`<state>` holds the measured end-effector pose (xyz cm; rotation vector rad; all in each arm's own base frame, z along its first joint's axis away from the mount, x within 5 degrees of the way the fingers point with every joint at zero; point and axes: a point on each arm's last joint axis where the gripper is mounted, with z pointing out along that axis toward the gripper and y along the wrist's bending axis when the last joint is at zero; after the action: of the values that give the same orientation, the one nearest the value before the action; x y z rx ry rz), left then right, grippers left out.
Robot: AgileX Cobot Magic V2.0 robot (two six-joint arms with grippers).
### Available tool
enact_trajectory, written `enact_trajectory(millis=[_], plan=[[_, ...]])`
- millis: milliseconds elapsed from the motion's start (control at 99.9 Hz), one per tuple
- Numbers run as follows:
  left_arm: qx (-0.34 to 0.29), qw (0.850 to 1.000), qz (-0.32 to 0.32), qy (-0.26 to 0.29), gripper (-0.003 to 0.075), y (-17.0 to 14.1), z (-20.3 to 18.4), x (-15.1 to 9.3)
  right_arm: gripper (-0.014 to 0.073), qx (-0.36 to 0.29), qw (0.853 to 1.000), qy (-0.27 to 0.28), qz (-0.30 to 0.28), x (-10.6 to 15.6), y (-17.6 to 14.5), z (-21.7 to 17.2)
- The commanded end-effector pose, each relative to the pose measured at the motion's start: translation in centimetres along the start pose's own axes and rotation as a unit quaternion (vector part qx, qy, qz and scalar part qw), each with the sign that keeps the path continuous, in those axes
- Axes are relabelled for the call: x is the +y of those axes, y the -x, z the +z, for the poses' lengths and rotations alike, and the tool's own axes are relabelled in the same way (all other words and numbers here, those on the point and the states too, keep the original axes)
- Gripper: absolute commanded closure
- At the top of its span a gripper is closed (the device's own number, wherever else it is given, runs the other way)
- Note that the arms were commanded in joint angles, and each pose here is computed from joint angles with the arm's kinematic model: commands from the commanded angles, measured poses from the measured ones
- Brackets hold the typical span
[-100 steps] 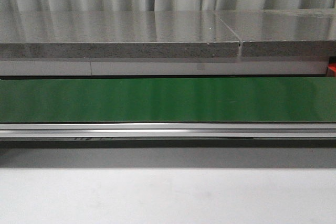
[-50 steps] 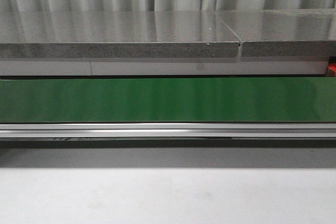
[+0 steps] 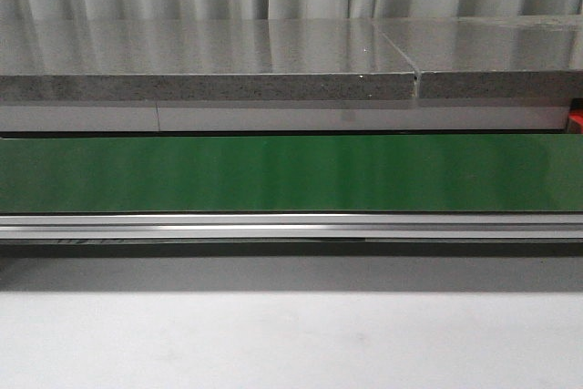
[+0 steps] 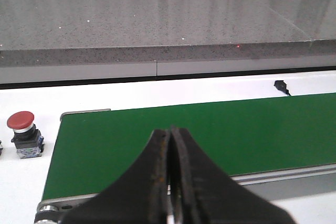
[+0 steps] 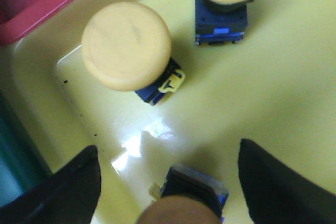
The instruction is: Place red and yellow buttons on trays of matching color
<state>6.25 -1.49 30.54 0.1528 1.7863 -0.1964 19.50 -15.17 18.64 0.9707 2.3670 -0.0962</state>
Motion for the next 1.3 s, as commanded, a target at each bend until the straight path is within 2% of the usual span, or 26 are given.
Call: enact_trajectory(millis=[0,160,340,501,641,791,1021,1171,1232,1292], plan=[[-0.048,0.999,-0.005,-0.006,0.0739,1.5,-0.3,-0.1,0.0031,-0.053,0.999,0.000,0.006,0.1,1.5,-1.2],[-0.048,0.999,-0.005,-0.006,0.0739,1.5,-0.3,-0.1,0.0032,-0.080,0.997,0.005,0.012,0.3,1.9,-2.5],[-0.048,0.999,-0.005,-0.006,0.0739,1.5,-0.3,-0.1,0.0032,-0.139,0.990,0.020,0.017,0.9,2.3,-5.6],[-0.048,0.999,-0.005,-0.006,0.0739,1.5,-0.3,-0.1,0.0032,-0.205,0.977,0.063,-0.017,3.2,2.4,-9.5],[-0.048,0.999,-0.005,-0.006,0.0739,1.5,-0.3,-0.1,0.0032,-0.266,0.953,0.111,-0.094,5.8,2.0,-13.4],[-0.048,0.999,-0.005,-0.006,0.0739,1.5,-0.3,-0.1,0.0032,-0.314,0.917,0.167,-0.179,7.9,0.3,-17.1],[-0.048,0.999,-0.005,-0.006,0.0739,1.5,-0.3,-0.1,0.0035,-0.355,0.869,0.225,-0.259,8.6,-2.5,-21.1],[-0.048,0.999,-0.005,-0.006,0.0739,1.5,-0.3,-0.1,0.0046,-0.368,0.856,0.236,-0.277,8.0,-3.7,-22.5],[-0.048,0.999,-0.005,-0.006,0.0739,1.5,-0.3,-0.1,0.0100,-0.371,0.853,0.238,-0.280,7.7,-4.2,-22.9],[-0.048,0.999,-0.005,-0.006,0.0739,1.5,-0.3,-0.1,0.0190,-0.367,0.852,0.241,-0.285,7.6,-4.5,-23.2]])
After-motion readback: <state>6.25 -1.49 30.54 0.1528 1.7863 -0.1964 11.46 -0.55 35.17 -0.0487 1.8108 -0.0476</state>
